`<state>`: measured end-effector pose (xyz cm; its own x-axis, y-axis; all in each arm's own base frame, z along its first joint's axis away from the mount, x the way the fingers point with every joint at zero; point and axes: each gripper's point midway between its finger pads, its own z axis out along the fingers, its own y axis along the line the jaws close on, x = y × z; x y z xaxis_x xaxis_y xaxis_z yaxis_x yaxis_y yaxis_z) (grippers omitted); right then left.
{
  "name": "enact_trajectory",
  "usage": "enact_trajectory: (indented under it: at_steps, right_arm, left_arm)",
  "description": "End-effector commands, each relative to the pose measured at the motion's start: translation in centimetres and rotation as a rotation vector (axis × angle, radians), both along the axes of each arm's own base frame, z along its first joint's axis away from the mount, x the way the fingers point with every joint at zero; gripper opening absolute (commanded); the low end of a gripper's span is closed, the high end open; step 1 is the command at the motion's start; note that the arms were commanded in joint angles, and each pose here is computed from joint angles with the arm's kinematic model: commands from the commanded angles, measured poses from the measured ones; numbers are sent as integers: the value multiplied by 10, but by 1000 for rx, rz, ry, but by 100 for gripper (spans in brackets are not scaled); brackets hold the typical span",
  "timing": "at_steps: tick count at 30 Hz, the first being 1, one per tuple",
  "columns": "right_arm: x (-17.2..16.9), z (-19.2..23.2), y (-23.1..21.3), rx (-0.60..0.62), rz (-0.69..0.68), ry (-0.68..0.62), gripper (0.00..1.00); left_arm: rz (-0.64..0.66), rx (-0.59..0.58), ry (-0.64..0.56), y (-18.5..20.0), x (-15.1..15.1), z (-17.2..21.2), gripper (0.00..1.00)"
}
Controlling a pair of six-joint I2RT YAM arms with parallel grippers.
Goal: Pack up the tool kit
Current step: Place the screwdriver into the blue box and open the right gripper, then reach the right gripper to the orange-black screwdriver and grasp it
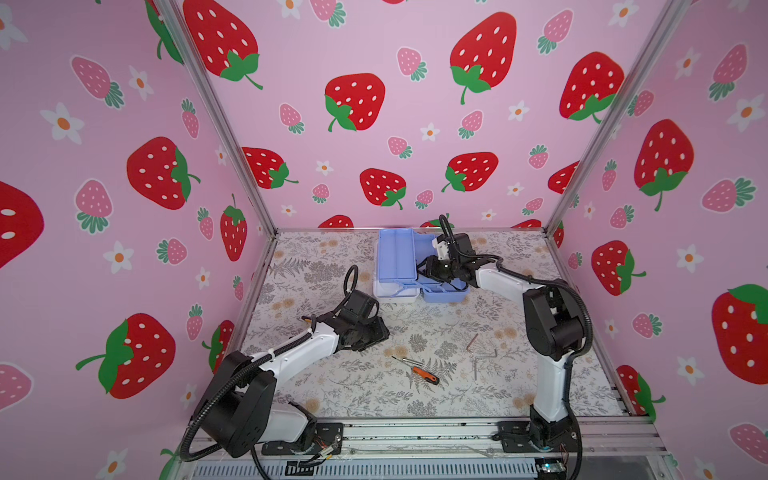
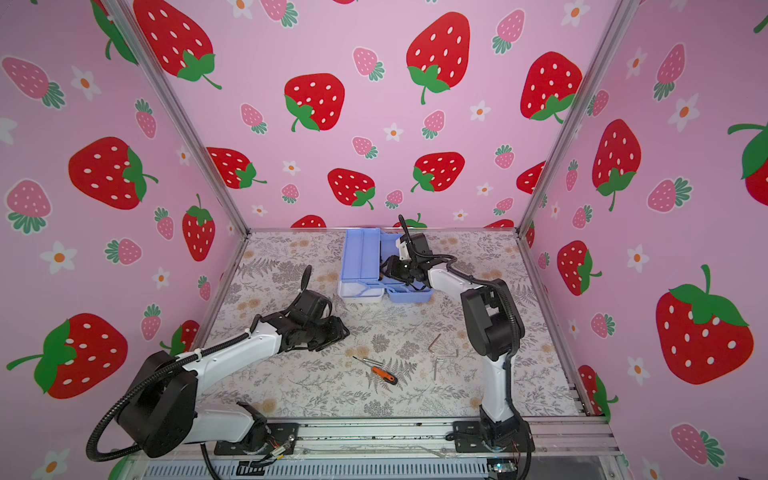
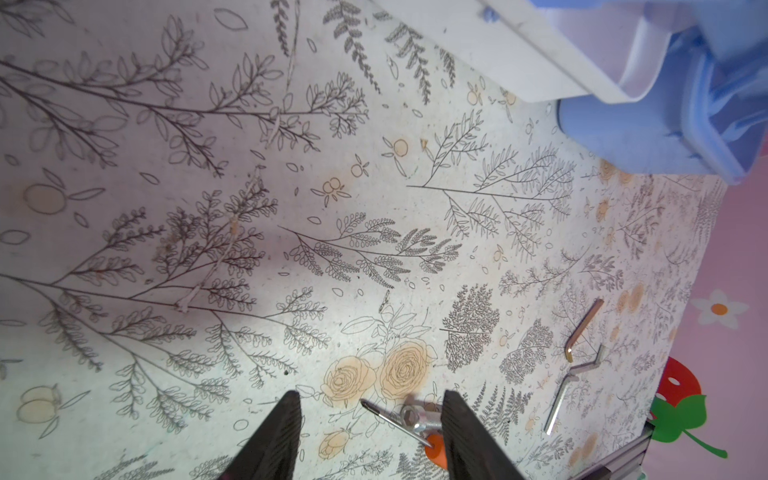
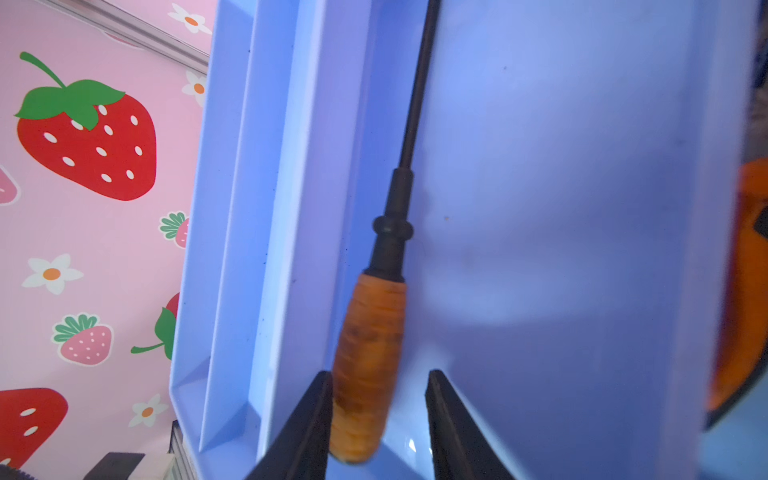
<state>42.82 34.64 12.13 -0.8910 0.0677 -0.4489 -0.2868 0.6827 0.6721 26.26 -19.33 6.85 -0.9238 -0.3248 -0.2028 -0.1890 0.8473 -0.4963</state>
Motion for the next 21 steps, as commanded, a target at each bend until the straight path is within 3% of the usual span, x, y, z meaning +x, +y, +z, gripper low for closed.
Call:
enact_trajectory:
  at_steps: [1, 6, 11, 17, 21]
  right_arm:
    - [0, 13, 9, 7, 25, -38, 44]
    - [-6, 30, -4, -42, 19, -107, 43]
    - [-28, 66, -40, -110, -31, -263, 40]
    - [-102, 96, -86, -330, -55, -527, 39]
    - [-165, 72, -90, -451, 95, -609, 41]
  left_arm:
    - [2, 4, 16, 3, -4, -6, 58]
    - [8, 5, 31, 4, -8, -10, 58]
    - [14, 17, 58, 6, -12, -17, 57]
    - [28, 52, 82, 10, -13, -24, 56]
    - [19, 97, 68, 13, -2, -18, 55]
